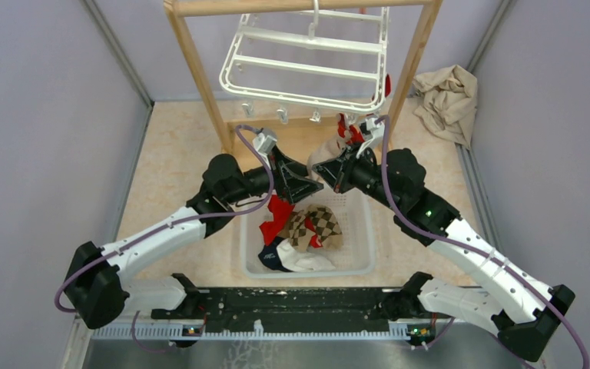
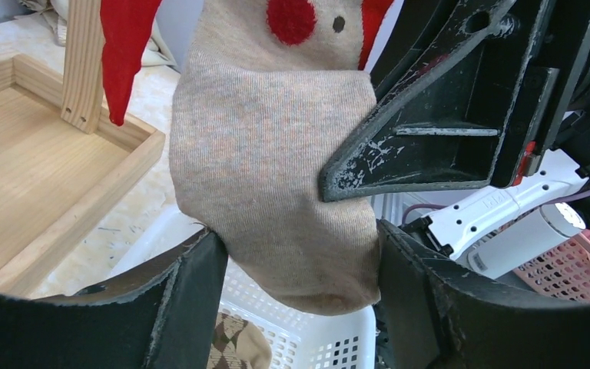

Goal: Remove the socks clipped to the hanger
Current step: Remove the sock from the hanger.

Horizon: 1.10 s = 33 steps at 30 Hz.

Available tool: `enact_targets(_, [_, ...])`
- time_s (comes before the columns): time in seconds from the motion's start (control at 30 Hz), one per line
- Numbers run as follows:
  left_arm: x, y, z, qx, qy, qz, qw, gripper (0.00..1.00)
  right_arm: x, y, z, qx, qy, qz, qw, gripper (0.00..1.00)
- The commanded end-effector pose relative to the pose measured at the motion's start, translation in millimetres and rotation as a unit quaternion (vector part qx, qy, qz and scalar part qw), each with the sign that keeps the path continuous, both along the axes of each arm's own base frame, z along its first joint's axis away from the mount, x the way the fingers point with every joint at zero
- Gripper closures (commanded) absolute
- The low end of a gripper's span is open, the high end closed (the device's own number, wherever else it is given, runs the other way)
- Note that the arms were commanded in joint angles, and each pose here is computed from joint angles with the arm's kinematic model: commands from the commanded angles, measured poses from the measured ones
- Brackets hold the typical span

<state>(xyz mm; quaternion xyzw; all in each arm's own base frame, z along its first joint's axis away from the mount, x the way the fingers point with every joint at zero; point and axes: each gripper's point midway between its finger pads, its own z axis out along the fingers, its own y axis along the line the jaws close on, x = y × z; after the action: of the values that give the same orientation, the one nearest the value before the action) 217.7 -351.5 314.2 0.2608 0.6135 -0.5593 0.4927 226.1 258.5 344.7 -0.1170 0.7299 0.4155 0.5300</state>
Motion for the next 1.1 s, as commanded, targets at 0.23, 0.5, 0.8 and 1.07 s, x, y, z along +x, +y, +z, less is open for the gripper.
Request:
enact_targets(0.23, [0,-7,19,-0.016,-0.021,-0.011,1.0,0.48,-2,-6,38,0.042,-0.039,-0.006,0.998,1.0])
enact_targets(0.5, [4,-10,21,-0.015,-0.016,-0.01,1.0,0.76,-3,-7,38,0.042,-0.039,-0.006,0.998,1.0])
enact_targets(0.8, [9,-8,16,-0.004,-0.008,0.006,1.0,0.83,-8,-21,27,0.028,-0.035,-0.026,0.999,0.7])
enact_targets(1.07, [7,-5,20,-0.005,-0.007,0.009,1.0,0.81,-16,-64,25,-0.002,-0.06,-0.09,0.994,0.59])
